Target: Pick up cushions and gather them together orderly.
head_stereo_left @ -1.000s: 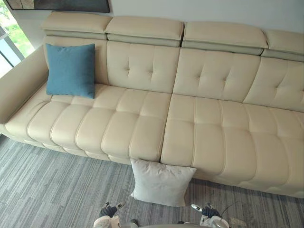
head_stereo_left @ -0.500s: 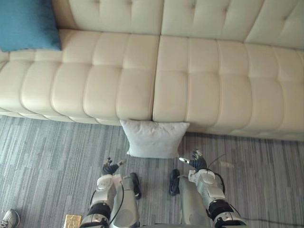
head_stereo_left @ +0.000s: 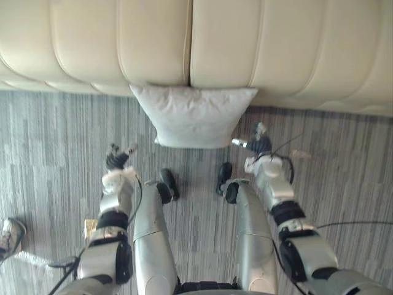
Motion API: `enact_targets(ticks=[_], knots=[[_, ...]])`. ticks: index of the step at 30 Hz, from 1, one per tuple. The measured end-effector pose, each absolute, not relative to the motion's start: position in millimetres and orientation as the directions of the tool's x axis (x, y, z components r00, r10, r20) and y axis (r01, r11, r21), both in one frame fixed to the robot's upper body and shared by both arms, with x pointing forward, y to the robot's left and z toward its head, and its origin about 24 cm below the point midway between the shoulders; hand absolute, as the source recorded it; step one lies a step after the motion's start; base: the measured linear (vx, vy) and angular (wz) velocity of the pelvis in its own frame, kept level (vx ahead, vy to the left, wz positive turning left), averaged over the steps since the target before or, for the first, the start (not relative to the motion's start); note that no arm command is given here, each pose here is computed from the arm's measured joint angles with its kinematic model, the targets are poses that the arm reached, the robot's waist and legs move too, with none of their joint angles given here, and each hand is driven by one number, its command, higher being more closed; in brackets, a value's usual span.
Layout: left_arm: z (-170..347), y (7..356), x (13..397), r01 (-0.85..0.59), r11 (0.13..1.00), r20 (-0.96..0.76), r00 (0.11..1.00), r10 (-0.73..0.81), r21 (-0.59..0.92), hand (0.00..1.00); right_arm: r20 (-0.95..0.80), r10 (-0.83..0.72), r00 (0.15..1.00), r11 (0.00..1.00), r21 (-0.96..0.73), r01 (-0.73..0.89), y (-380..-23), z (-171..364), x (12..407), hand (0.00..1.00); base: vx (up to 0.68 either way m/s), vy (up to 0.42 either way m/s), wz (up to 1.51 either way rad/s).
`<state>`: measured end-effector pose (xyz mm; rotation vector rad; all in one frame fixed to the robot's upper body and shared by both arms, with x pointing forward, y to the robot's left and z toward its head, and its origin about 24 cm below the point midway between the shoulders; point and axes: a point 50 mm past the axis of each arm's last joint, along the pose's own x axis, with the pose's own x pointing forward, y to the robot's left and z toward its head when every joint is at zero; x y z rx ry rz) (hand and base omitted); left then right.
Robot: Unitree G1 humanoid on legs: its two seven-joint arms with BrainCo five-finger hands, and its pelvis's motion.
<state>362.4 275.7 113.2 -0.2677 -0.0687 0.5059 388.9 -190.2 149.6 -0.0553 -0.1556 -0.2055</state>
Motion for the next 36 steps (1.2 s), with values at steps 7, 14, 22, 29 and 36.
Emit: enact_targets(ticks=[7,14,22,29,36], knots=[[185.2,290.4,372.1,-0.435,0.851,0.207,0.84,0.501,-0.294,0.0,0.318,-0.362,0.876,0.929,0.045,0.368,-237.4,216.1,390.8,0.0,-0.03,-0.01,0.16],[227.4,275.7,377.2,-0.361,0.905,0.346,0.839,0.421,-0.224,0.0,0.389,-0.39,0.835,0.914,0.055,0.401,-246.5,245.1,389.1,0.0,-0.08,0.009,0.07],[277.4,232.2,389.5,-0.289,0.957,0.487,0.835,0.255,-0.006,0.0,0.461,-0.215,0.861,0.969,-0.009,0.247,-182.9,276.7,403.8,0.0,-0.07,0.005,0.02],[315.9,204.5,390.4,-0.321,0.942,0.588,0.781,0.207,0.094,1.0,0.543,-0.131,0.829,0.981,-0.047,0.186,-146.1,298.7,403.2,1.0,-0.04,-0.003,0.0],[322.3,195.2,386.4,-0.356,0.933,0.622,0.741,0.253,0.045,1.0,0.559,-0.127,0.819,0.981,-0.05,0.186,-138.8,295.7,400.0,1.0,-0.03,-0.02,0.0]])
